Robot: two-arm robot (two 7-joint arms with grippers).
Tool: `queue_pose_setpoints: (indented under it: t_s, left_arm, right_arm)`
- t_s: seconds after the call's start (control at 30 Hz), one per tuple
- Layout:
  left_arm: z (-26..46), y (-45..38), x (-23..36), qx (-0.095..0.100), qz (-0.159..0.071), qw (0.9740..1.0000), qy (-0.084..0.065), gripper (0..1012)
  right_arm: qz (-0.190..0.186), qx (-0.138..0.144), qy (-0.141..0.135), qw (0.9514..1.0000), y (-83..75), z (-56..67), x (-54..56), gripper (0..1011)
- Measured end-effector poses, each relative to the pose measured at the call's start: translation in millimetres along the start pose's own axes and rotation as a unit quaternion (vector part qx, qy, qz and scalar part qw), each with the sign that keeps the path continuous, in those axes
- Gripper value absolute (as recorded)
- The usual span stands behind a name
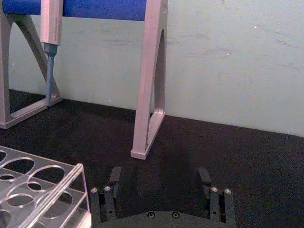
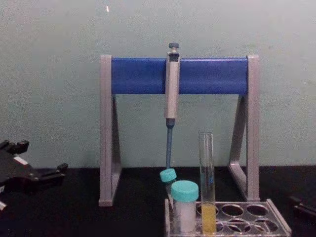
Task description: Pick up the test tube from the test tube rack, shake it, then place it back into the test tube rack.
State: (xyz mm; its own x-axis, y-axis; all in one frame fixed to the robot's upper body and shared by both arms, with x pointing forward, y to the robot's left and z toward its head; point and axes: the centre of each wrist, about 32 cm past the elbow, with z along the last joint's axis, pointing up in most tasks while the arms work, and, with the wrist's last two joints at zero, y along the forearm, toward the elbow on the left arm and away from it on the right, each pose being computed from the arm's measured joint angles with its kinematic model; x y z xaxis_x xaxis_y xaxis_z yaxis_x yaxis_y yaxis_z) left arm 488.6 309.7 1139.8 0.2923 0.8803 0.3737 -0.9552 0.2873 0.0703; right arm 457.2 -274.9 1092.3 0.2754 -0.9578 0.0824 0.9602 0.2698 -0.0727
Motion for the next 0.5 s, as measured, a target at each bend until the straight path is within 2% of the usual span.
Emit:
queue_pose_setpoints:
  t_s: [0.5]
  left_arm:
    - [0.0,0.0,0.0,0.000,0.000,1.0000,0.000,1001]
  right_arm:
    - [0.001,0.002,0.000,1.0000,0.0,0.7,-0.1,1000]
